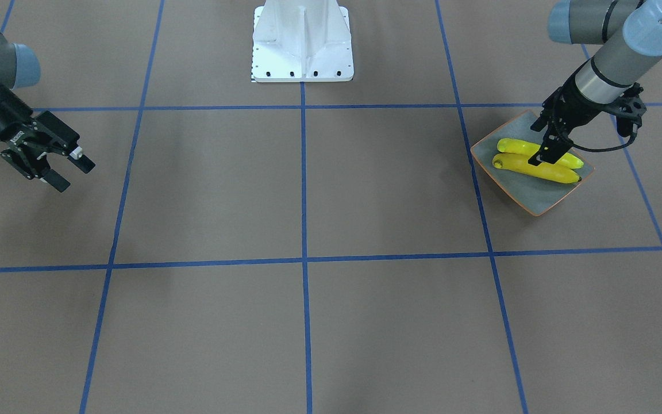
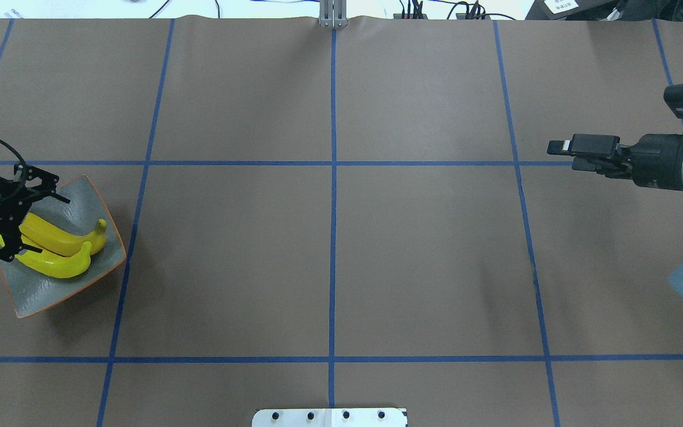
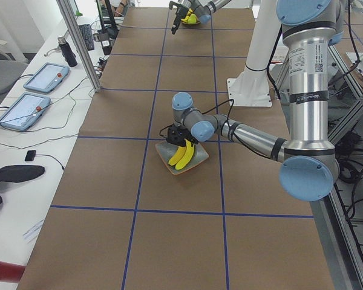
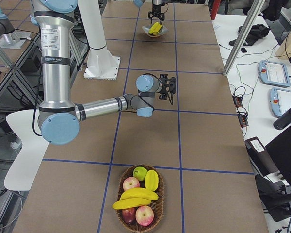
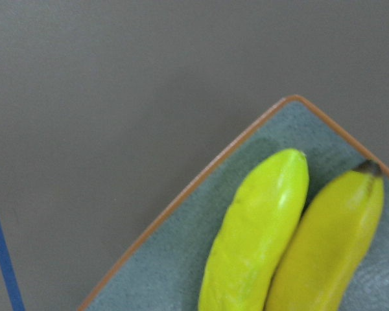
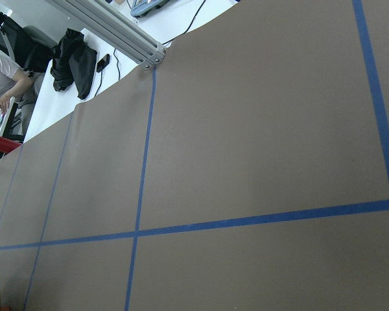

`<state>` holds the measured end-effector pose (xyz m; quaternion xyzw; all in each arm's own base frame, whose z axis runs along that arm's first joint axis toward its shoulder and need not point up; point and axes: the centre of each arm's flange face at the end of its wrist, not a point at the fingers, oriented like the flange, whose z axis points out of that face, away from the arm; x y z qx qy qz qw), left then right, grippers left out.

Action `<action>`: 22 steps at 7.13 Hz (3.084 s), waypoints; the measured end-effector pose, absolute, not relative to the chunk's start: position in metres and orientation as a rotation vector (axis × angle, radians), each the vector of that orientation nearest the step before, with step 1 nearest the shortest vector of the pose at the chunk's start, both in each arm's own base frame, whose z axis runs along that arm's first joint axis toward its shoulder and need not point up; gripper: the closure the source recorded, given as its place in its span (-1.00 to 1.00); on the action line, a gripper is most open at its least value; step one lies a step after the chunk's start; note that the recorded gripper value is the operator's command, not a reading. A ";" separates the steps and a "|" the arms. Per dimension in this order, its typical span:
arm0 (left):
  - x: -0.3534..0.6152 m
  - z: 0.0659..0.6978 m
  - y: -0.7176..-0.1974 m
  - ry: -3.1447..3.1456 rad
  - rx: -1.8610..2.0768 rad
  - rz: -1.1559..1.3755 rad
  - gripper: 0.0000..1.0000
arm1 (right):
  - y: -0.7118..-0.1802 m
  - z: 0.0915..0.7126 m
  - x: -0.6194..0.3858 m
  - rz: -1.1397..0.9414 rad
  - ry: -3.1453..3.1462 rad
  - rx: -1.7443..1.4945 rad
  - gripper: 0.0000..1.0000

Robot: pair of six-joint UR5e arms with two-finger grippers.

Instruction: Transfer all bananas from basket to plate

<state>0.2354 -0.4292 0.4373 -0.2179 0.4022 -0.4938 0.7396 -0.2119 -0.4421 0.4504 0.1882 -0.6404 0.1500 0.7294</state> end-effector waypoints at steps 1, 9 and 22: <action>0.224 0.411 -0.440 0.956 -0.387 -0.983 -1.00 | -0.451 0.466 -0.198 0.324 -1.369 0.444 -1.00; 0.171 0.418 -0.451 0.977 0.089 -0.284 -1.00 | -0.499 0.630 0.026 0.021 -0.904 0.468 -1.00; 0.125 0.459 -0.426 0.976 0.172 -0.097 -1.00 | -0.457 0.778 0.038 -0.333 -0.526 -0.173 -0.68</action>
